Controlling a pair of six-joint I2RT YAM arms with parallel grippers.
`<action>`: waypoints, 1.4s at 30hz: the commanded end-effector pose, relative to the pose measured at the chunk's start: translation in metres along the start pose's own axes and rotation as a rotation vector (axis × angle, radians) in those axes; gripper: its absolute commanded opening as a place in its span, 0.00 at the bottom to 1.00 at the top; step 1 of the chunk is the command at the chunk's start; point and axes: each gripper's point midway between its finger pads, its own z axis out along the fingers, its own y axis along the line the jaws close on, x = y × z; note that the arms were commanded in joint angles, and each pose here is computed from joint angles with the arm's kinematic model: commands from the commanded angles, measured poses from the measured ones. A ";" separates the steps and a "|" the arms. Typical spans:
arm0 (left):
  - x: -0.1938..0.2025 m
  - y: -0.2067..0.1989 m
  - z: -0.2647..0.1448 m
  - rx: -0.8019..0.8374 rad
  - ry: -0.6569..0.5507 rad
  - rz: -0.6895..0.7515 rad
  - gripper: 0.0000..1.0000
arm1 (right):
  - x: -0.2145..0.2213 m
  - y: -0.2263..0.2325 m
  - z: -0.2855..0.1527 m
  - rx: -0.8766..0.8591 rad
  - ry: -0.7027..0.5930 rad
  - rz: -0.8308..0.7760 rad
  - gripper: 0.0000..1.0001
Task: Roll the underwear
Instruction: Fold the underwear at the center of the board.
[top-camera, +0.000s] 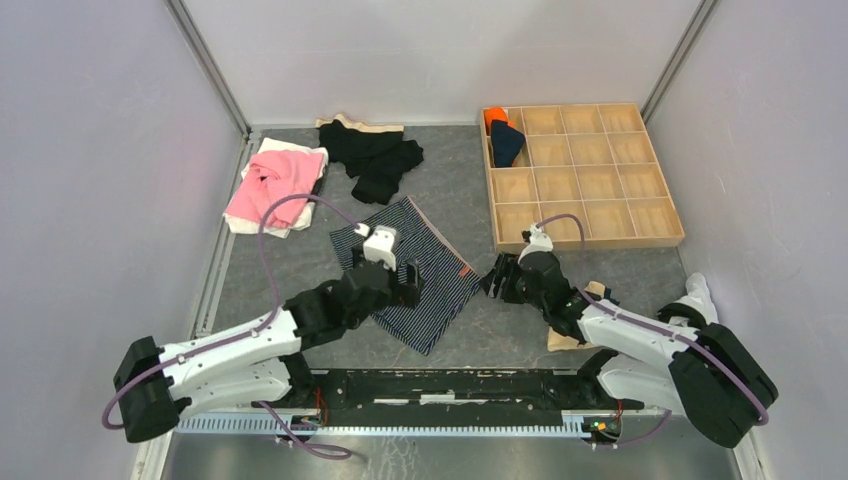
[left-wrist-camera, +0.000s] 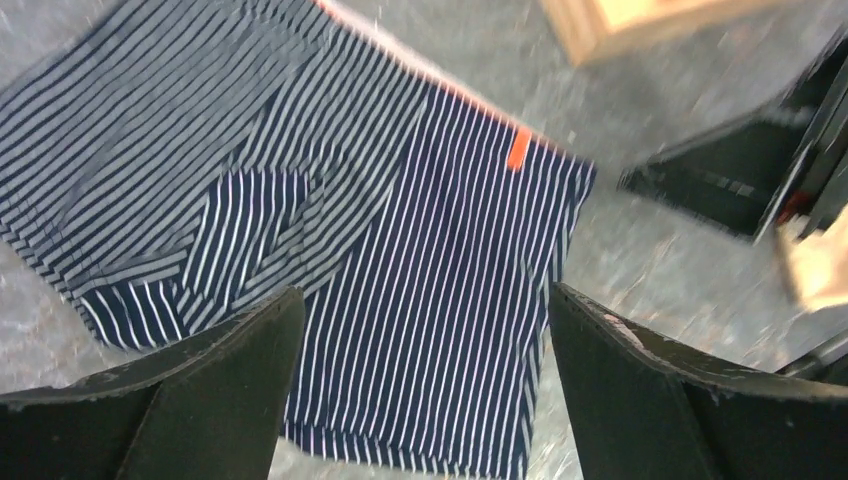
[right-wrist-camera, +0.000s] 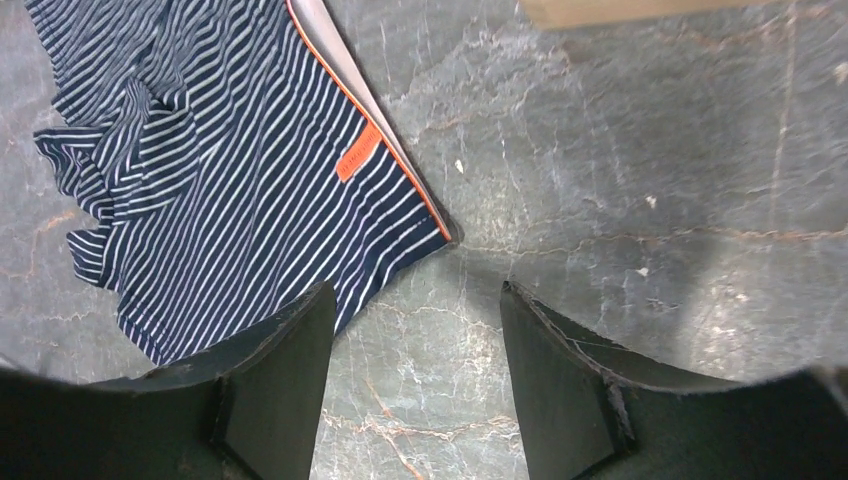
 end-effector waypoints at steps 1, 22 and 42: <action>0.039 0.005 -0.004 -0.120 0.079 0.057 0.95 | 0.007 0.013 0.007 -0.068 0.027 0.076 0.67; 0.088 -0.047 -0.018 -0.027 0.234 0.330 0.92 | 0.023 -0.001 0.038 -0.029 0.085 0.208 0.50; 0.108 -0.060 -0.016 -0.004 0.261 0.391 0.91 | 0.034 -0.001 0.019 -0.080 0.088 0.282 0.54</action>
